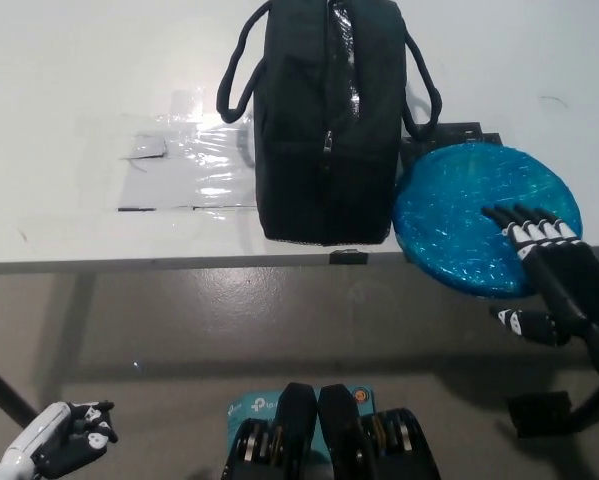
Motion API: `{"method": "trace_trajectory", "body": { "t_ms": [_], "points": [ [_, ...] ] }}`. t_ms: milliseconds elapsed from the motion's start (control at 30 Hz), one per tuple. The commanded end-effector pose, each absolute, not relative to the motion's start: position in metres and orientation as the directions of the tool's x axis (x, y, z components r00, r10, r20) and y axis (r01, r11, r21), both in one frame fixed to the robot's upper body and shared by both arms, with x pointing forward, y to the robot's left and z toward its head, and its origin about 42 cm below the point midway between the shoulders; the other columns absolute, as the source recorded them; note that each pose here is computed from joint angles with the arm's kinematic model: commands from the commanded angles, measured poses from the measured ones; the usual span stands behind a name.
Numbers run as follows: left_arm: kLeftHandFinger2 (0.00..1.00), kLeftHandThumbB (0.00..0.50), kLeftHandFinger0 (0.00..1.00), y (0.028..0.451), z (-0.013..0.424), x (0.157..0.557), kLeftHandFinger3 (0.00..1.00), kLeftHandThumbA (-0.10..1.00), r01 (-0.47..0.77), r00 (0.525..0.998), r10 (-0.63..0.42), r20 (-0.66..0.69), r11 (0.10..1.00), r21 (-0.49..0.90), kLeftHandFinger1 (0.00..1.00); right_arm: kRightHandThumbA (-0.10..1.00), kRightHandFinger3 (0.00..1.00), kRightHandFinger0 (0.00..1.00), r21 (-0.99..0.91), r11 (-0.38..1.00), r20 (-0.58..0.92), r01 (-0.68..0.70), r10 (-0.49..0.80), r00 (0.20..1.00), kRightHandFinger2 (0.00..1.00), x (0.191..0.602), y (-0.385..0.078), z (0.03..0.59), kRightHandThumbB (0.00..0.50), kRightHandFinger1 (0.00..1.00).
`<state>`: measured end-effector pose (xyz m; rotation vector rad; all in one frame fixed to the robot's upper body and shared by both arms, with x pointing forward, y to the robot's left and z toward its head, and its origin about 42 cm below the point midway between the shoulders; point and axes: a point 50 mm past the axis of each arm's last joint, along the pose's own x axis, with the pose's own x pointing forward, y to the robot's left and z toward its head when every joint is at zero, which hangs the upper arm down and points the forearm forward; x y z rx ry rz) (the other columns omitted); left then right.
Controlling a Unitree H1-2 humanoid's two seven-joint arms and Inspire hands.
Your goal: The robot uses its right hand to pick up a stack of plates kept in the middle of the desk and put it inside a bag kept next to it
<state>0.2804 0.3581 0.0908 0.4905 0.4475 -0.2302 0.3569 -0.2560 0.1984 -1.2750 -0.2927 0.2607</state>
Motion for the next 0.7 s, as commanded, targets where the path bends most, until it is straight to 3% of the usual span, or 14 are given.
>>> {"method": "trace_trajectory", "body": {
  "t_ms": [0,233,400,533,567,600,667],
  "points": [
    [0.89,0.241,0.80,0.364,0.106,0.288,0.96,-0.10,0.327,0.887,-0.116,-0.447,0.842,0.430,0.82,0.83,1.00,1.00,-0.984,0.180,0.071,0.002,0.377,0.923,1.00,0.364,-0.258,0.205,0.500,1.00],
    [0.87,0.233,0.80,0.363,0.112,0.292,0.93,-0.10,0.328,0.889,-0.115,-0.444,0.836,0.440,0.82,0.77,1.00,1.00,-0.982,0.186,0.038,-0.043,0.413,0.910,1.00,0.359,-0.246,0.174,0.500,1.00],
    [0.89,0.230,0.82,0.364,0.113,0.294,0.95,-0.10,0.329,0.888,-0.114,-0.445,0.834,0.443,0.84,0.77,1.00,1.00,-0.991,0.116,-0.007,-0.068,0.455,0.890,1.00,0.346,-0.234,0.155,0.500,1.00],
    [0.89,0.241,0.82,0.363,0.115,0.293,0.95,-0.10,0.329,0.887,-0.108,-0.449,0.829,0.451,0.83,0.67,1.00,1.00,-0.992,0.113,-0.009,-0.063,0.429,0.903,1.00,0.351,-0.238,0.151,0.500,1.00],
    [0.91,0.234,0.88,0.363,0.112,0.292,0.95,-0.10,0.324,0.889,-0.109,-0.445,0.837,0.441,0.87,0.60,1.00,1.00,-0.996,0.092,0.025,-0.013,0.392,0.920,1.00,0.356,-0.243,0.156,0.431,1.00],
    [0.90,0.238,0.87,0.364,0.112,0.293,0.94,-0.10,0.334,0.888,-0.118,-0.444,0.830,0.448,0.85,0.56,1.00,1.00,-0.997,0.080,0.044,0.016,0.371,0.928,1.00,0.360,-0.247,0.160,0.390,1.00],
    [0.89,0.232,0.86,0.364,0.112,0.293,0.94,-0.10,0.334,0.890,-0.119,-0.441,0.828,0.451,0.84,0.54,1.00,1.00,-0.995,0.047,0.095,0.083,0.352,0.931,1.00,0.364,-0.250,0.162,0.372,1.00]
  ]
}}
